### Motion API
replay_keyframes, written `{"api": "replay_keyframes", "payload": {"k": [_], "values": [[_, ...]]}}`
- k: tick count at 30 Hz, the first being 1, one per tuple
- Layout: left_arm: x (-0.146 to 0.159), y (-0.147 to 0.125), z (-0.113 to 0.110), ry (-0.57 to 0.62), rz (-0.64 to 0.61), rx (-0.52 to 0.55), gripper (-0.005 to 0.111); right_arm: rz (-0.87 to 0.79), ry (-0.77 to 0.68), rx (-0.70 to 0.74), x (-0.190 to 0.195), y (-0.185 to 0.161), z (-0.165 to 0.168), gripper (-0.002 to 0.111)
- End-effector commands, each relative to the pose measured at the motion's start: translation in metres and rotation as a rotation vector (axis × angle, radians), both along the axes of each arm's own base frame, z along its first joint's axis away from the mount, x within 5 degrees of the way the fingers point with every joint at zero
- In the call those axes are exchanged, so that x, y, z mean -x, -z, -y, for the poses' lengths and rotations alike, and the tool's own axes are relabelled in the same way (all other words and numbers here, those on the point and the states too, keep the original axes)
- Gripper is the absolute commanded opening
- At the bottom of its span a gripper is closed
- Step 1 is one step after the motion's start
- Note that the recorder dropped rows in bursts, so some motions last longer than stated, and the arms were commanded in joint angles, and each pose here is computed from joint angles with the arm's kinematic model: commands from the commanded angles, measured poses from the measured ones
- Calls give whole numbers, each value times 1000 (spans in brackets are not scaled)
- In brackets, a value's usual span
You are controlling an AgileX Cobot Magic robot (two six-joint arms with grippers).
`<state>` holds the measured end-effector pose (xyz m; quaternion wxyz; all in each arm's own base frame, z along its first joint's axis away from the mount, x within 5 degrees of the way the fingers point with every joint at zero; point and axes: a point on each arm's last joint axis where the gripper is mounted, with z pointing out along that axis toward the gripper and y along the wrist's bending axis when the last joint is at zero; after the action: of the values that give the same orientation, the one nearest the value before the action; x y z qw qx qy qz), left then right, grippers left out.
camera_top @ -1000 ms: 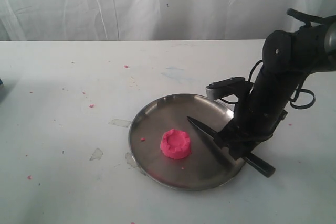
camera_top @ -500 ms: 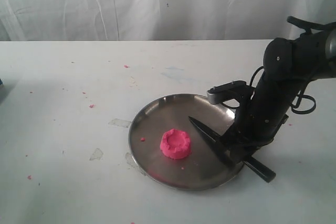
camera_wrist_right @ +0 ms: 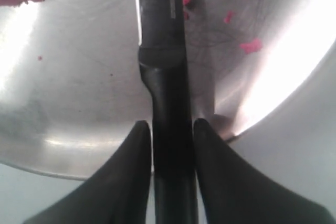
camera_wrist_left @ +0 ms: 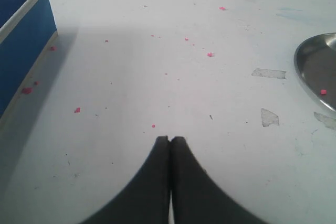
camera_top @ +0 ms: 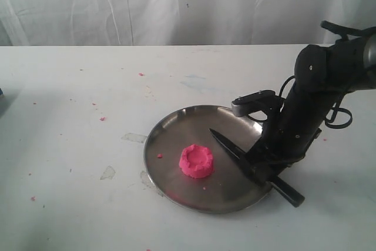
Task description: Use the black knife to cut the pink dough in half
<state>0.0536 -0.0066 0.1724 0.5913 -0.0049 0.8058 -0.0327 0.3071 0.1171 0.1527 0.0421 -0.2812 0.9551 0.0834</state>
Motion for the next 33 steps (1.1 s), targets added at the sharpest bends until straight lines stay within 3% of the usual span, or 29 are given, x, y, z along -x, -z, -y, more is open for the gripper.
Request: {"api": "replay_keyframes", "payload": {"k": [1,12,21,26,30,33], "values": [[0,0,0,0,5,7,0,-2,-11,2,1,3,-1,36],[0,0,0,0,5,7,0,15,-6,-4,-1,-1,-2,38],[0,0,0,0,5,7,0,159,51,-17,6,-75,7,38],[0,0,0,0,5,7,0,266,203,149,4,-94,42,35],[0,0,0,0,5,7,0,119,281,65,-1,-79,64,35],[0,0,0,0,5,7,0,-55,302,-124,-3,-63,76,35]]}}
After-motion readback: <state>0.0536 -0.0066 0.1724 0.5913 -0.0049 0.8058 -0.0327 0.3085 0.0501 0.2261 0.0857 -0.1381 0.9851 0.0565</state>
